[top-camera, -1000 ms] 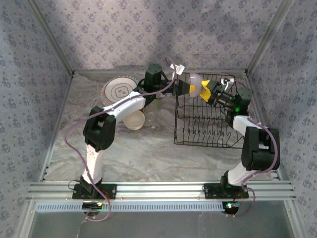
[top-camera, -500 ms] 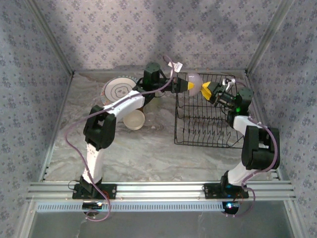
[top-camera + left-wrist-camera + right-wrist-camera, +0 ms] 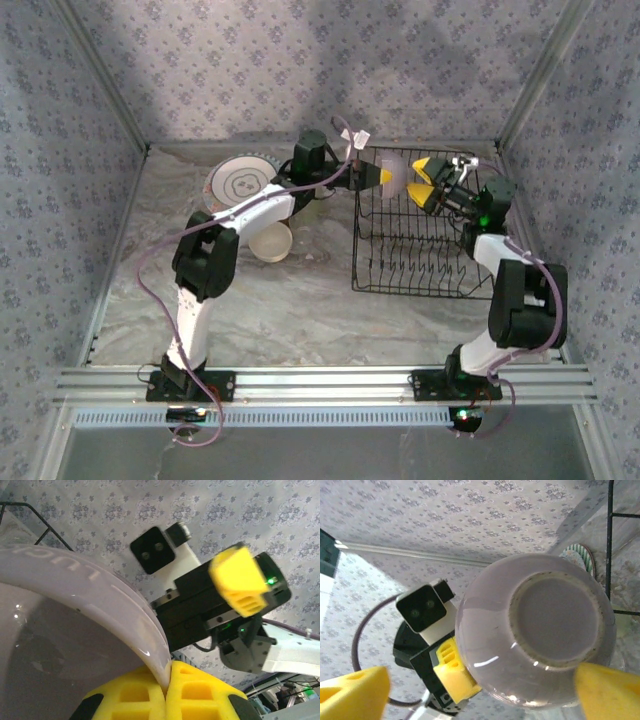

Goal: Unload the mixed dishes from the dish rack

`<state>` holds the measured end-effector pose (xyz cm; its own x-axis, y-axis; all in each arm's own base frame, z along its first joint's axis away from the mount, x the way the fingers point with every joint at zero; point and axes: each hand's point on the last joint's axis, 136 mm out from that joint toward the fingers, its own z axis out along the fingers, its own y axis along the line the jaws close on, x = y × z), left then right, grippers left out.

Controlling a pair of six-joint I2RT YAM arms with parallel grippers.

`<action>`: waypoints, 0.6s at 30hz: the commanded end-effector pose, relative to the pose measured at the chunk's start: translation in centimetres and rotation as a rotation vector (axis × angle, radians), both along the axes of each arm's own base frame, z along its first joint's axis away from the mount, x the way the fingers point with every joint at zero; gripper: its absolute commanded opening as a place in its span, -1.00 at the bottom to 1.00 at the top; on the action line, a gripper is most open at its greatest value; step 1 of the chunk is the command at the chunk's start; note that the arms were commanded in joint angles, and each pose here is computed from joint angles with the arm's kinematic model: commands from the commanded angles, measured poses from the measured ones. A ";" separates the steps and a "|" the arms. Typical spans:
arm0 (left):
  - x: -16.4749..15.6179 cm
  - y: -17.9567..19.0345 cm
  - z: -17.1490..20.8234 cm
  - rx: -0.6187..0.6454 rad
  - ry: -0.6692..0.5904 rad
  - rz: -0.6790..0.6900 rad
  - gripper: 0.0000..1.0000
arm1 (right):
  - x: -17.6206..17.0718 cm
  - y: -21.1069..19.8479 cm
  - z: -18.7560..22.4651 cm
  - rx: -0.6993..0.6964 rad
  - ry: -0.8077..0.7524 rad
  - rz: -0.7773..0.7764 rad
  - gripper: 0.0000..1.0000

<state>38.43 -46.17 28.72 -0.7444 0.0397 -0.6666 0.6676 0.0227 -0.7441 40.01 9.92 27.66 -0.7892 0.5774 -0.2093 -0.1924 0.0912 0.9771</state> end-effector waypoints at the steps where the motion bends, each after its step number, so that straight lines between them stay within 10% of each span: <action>1: -0.4 0.5 5.3 -0.082 -0.122 0.007 -1.00 | -1.1 0.0 1.1 -0.110 -0.052 -0.003 0.99; 18: -1.5 6.6 11.3 0.112 -0.216 0.270 -1.00 | -7.0 0.0 2.6 -0.808 -0.148 -0.152 0.99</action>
<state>38.30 -42.28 32.31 -0.7297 -0.0001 -0.6838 0.6612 0.2552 -0.7055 34.22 10.87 31.31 -0.6524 0.3857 -0.6524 -0.2747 0.6820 0.6778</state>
